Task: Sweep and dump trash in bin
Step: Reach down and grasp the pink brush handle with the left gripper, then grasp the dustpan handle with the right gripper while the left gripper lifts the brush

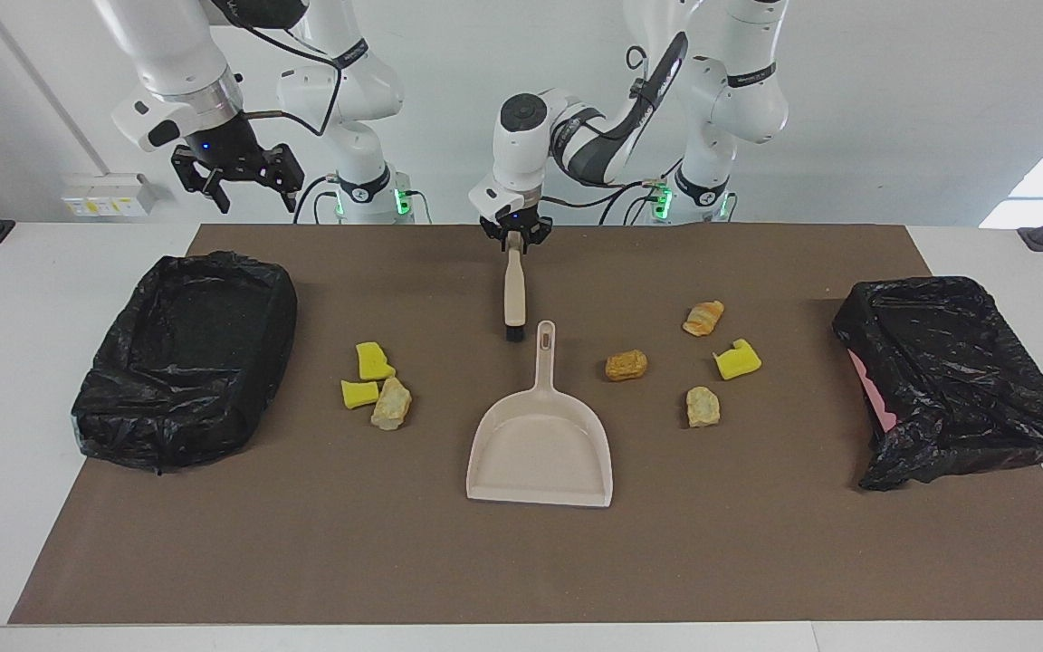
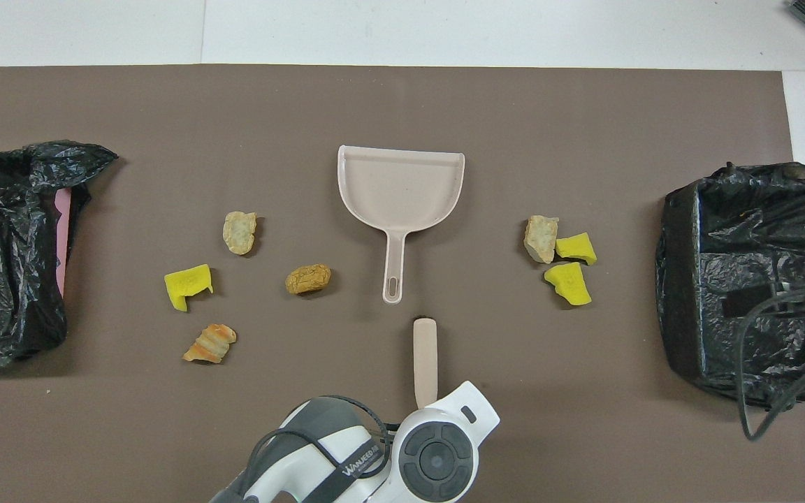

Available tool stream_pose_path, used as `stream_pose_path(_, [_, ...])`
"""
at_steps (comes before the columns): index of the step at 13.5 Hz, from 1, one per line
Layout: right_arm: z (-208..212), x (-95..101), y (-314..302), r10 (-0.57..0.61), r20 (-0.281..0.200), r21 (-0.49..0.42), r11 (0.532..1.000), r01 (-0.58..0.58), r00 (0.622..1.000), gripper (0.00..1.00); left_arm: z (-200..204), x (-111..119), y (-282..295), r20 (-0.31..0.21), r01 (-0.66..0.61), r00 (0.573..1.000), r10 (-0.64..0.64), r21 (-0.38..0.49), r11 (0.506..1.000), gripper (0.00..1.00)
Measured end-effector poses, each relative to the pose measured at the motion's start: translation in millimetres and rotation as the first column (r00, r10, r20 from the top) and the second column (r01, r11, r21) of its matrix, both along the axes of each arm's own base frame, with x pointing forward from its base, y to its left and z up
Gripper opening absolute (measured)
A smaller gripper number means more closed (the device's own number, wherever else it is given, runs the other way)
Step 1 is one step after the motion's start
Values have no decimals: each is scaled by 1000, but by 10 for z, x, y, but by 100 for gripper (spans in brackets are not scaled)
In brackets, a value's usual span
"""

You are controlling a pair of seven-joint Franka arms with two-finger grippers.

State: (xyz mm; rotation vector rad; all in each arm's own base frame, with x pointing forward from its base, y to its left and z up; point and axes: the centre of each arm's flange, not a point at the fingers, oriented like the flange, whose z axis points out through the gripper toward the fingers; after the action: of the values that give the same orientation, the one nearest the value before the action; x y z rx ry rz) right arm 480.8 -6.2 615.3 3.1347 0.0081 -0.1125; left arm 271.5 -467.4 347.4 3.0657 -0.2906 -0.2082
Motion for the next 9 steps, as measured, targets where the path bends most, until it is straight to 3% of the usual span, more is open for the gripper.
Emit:
stream_pose_path(5, [1, -13, 10, 2, 1, 0, 1000, -2, 1000, 100, -21, 12, 8, -2, -7, 1000, 7, 4, 1000, 42])
stream_pose_path(7, [5, -10, 25, 5, 3, 0, 1000, -5, 1000, 100, -24, 15, 11, -3, -10, 1000, 10, 6, 1000, 26])
stream_pose_path(9, [22, -1, 58, 8, 11, 14, 1000, -9, 1000, 100, -18, 74, 58, -11, -24, 1000, 24, 17, 1000, 26])
